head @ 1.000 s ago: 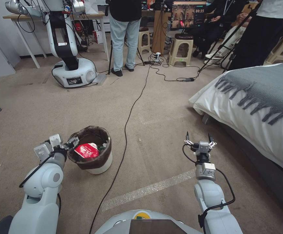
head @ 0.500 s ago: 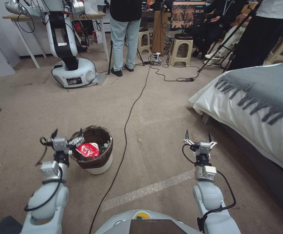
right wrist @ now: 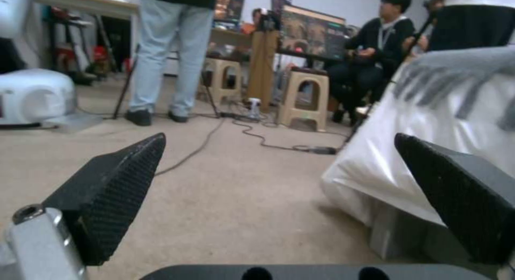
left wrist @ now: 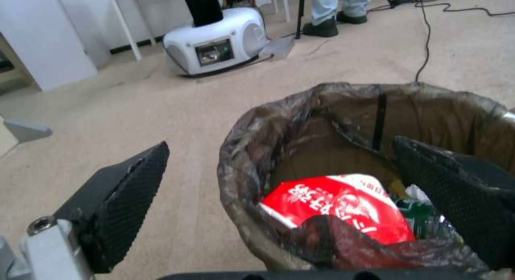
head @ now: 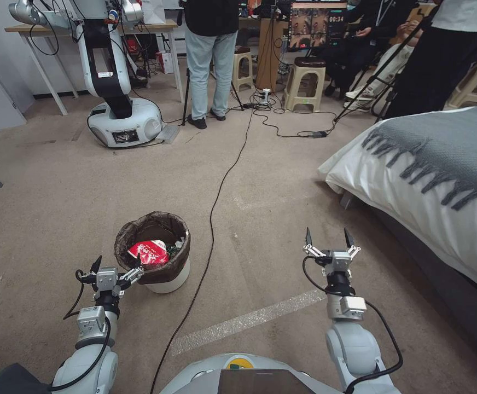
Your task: Pick up the trash bin, then pick up the garbage from the floor and place it into the trash bin.
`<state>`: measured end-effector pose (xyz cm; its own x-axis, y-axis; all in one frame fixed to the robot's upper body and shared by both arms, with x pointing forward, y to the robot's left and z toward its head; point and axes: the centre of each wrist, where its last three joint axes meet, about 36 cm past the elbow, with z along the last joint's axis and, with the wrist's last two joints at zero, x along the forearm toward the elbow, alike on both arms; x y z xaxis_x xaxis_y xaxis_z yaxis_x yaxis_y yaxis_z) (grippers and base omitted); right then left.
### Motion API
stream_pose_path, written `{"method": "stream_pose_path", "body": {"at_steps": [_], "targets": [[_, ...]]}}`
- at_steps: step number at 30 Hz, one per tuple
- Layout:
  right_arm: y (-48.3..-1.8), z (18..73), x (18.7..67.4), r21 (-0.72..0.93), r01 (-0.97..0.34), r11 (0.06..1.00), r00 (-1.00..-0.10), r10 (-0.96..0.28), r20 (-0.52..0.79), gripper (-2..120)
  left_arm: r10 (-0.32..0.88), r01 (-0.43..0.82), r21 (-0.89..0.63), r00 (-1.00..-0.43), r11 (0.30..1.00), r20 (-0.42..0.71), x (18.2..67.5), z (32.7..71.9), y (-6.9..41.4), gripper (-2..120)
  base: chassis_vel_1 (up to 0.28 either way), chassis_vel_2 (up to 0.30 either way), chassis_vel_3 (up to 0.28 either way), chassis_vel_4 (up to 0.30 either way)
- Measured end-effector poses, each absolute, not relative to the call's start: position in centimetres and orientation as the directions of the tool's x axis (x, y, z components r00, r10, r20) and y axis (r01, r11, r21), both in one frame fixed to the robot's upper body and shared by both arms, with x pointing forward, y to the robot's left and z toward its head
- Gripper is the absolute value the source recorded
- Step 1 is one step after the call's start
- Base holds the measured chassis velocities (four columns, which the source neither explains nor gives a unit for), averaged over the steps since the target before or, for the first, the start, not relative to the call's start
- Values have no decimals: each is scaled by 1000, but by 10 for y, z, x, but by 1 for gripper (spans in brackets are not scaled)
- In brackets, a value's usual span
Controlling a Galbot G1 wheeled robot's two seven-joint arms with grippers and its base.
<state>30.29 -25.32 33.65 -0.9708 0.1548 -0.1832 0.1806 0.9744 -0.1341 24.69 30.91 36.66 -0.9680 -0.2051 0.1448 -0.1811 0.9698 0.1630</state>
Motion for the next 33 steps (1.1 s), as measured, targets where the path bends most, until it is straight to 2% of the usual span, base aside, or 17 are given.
{"method": "stream_pose_path", "body": {"at_steps": [11, 19, 33], "targets": [[-253, 341, 294, -139, 160, 977, -973, 133, -188, 100, -209, -182, 169, -965, 969, 159, 238, 369, 306, 100, 0, 0, 0, 0], [-246, 354, 284, -150, 43, 988, -981, 14, -193, 100, -201, -175, 177, -970, 969, 138, 240, 380, 302, 100, 0, 0, 0, 0], [-245, 354, 285, -156, 34, 987, -982, 4, -190, 100, -204, -179, 176, -970, 968, 134, 242, 382, 303, 100, 0, 0, 0, 0]]}}
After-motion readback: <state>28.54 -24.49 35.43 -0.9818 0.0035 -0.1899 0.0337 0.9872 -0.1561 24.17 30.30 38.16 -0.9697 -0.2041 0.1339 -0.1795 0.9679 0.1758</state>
